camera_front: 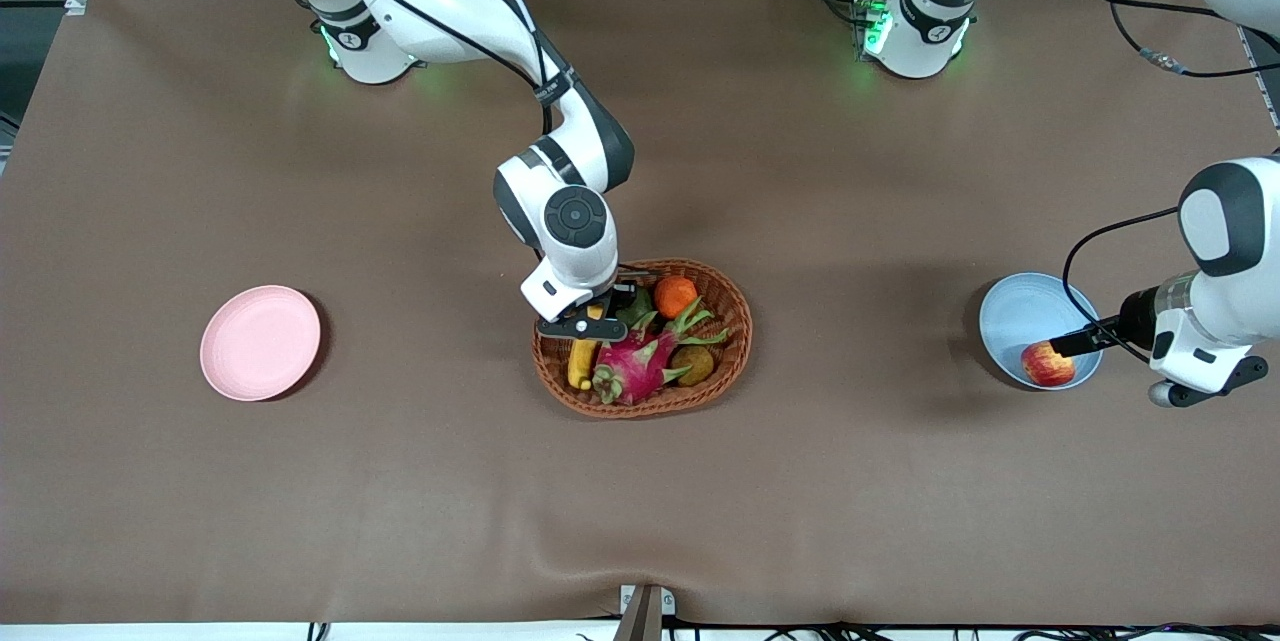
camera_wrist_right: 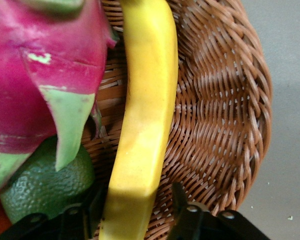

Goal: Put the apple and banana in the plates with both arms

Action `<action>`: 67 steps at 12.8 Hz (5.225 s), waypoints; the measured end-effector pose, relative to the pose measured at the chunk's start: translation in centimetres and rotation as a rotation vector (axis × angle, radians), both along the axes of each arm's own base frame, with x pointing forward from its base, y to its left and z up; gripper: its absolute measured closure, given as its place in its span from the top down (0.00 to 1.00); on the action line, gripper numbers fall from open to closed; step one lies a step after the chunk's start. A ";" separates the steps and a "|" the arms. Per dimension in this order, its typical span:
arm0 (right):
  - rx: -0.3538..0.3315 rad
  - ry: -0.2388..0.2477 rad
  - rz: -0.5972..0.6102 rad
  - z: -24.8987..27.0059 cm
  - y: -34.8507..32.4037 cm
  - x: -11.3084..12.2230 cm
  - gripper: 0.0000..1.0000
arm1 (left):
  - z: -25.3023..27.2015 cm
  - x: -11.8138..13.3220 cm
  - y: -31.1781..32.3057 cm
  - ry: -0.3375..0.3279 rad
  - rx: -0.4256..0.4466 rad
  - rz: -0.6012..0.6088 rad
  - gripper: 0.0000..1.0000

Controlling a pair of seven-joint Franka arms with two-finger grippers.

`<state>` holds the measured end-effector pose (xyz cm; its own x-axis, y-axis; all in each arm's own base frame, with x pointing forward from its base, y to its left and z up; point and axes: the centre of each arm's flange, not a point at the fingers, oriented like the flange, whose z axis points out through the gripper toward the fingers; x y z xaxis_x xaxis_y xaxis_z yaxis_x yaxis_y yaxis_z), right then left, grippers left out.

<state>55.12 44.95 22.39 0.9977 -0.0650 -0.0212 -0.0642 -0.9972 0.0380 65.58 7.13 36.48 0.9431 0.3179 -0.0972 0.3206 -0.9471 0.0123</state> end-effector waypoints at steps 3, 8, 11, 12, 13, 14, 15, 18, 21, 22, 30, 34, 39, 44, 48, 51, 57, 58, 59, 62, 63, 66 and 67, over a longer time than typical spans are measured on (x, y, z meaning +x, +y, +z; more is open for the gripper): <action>0.005 -0.008 -0.004 0.2 0.0 0.2 0.39 | 4.9 1.1 -0.2 -0.009 0.000 -0.006 1.00; 0.013 -0.009 -0.054 5.3 -2.6 2.7 0.39 | 11.0 1.1 -2.0 0.010 -0.009 -0.039 1.00; -0.005 0.051 -0.109 12.0 -7.7 4.2 0.39 | 14.8 0.3 -3.7 -0.023 -0.009 -0.065 1.00; -0.011 0.073 -0.117 13.6 -10.2 4.9 0.39 | 16.5 -0.1 -4.3 -0.038 -0.008 -0.075 1.00; -0.013 0.096 -0.116 14.9 -13.5 6.0 0.39 | 18.0 -0.5 -4.7 -0.050 -0.007 -0.082 1.00; -0.010 0.117 -0.099 15.8 -17.2 7.1 0.39 | 19.3 -0.9 -5.1 -0.067 -0.005 -0.087 1.00; -0.003 0.133 -0.078 16.3 -20.9 8.1 0.39 | 20.7 -1.3 -5.3 -0.087 -0.002 -0.089 1.00; 0.026 0.178 -0.031 16.0 -32.3 9.5 0.39 | 23.1 -2.2 -5.6 -0.124 0.006 -0.091 1.00; 0.062 0.252 -0.030 14.2 -43.3 9.2 0.39 | 24.3 -2.7 -5.5 -0.143 0.011 -0.088 1.00; 0.079 0.276 -0.026 13.7 -46.7 8.8 0.39 | 24.6 -2.9 -5.5 -0.146 0.012 -0.087 1.00; 0.167 0.415 0.010 4.1 -58.6 5.8 0.39 | 26.7 -5.5 -9.5 -0.122 0.023 -0.151 1.00; 0.159 0.397 0.017 2.9 -58.4 6.4 0.65 | 27.6 -8.1 -9.8 -0.116 0.049 -0.146 1.00; 0.133 0.241 0.047 11.3 -57.6 9.0 1.00 | 28.2 -9.4 -9.6 -0.120 0.050 -0.144 1.00; 0.059 0.021 0.156 28.1 -49.9 7.5 1.00 | 28.5 -9.8 -9.3 -0.114 0.050 -0.138 1.00; 0.069 0.033 0.057 33.5 -49.1 3.6 1.00 | 29.1 -10.4 -8.7 -0.111 0.051 -0.129 1.00; 0.075 0.008 0.013 37.5 -49.5 1.1 1.00 | 29.3 -10.5 -8.4 -0.113 0.051 -0.122 1.00; 0.081 -0.014 -0.028 41.1 -51.4 -1.6 1.00 | 29.2 -10.5 -8.4 -0.112 0.051 -0.123 1.00; 0.080 -0.016 -0.031 41.2 -51.5 -1.6 1.00 | 29.2 -10.5 -8.4 -0.112 0.051 -0.123 1.00; 0.079 -0.016 -0.031 41.2 -51.6 -1.6 1.00 | 29.2 -10.5 -8.4 -0.112 0.051 -0.123 1.00; 0.070 -0.046 -0.025 42.6 -51.6 -1.6 1.00 | 29.2 -10.5 -8.6 -0.112 0.051 -0.126 1.00; 0.062 -0.060 -0.007 43.3 -51.7 -1.6 1.00 | 29.2 -10.5 -8.7 -0.112 0.051 -0.127 1.00; 0.051 -0.064 0.031 43.6 -52.1 -1.5 1.00 | 29.1 -10.5 -8.8 -0.109 0.050 -0.130 1.00; 0.051 -0.059 0.035 43.3 -52.2 -1.4 1.00 | 29.1 -10.5 -8.8 -0.109 0.050 -0.130 1.00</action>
<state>53.69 -7.20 65.73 0.9989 -0.0305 0.0355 -0.0299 -0.9994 -0.0161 55.07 -1.70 65.54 0.9808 0.1940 0.0206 0.1942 -0.9809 -0.0083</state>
